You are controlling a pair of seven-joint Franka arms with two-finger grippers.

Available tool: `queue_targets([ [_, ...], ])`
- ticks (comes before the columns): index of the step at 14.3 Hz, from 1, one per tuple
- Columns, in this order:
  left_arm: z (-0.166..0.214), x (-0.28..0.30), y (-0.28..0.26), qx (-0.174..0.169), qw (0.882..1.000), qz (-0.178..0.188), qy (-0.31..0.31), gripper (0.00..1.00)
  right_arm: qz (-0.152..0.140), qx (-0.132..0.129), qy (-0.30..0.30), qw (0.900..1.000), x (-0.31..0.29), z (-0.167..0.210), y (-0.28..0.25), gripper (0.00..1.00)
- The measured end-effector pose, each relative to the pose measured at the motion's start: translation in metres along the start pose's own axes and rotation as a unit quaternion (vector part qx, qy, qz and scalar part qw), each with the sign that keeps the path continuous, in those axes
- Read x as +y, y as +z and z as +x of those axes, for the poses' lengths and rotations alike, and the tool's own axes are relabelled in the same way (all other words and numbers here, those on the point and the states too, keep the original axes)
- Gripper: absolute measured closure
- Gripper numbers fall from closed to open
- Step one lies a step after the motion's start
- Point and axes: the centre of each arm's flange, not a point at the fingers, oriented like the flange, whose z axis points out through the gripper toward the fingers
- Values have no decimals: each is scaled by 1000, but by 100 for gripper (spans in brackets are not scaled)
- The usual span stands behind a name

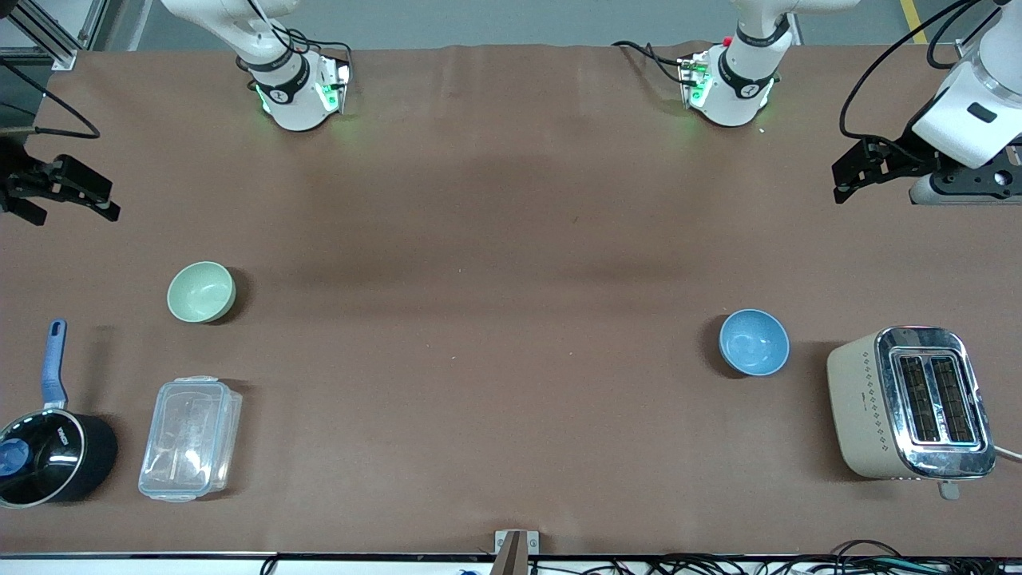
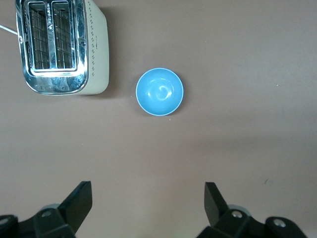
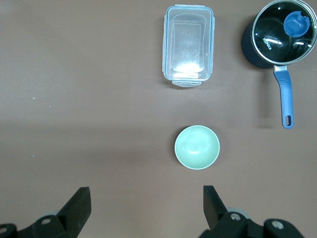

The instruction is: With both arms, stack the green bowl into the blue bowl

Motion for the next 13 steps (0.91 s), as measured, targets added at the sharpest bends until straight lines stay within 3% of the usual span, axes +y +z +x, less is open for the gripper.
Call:
queue_targets([
  [9,2,-7,0,-9,1000,1,-7,0,0,0,0,1000,0,0,0,0],
  [13,22,-7,30,-19,1000,0,-7,0,0,-1,2,1000,2,0,1,0],
])
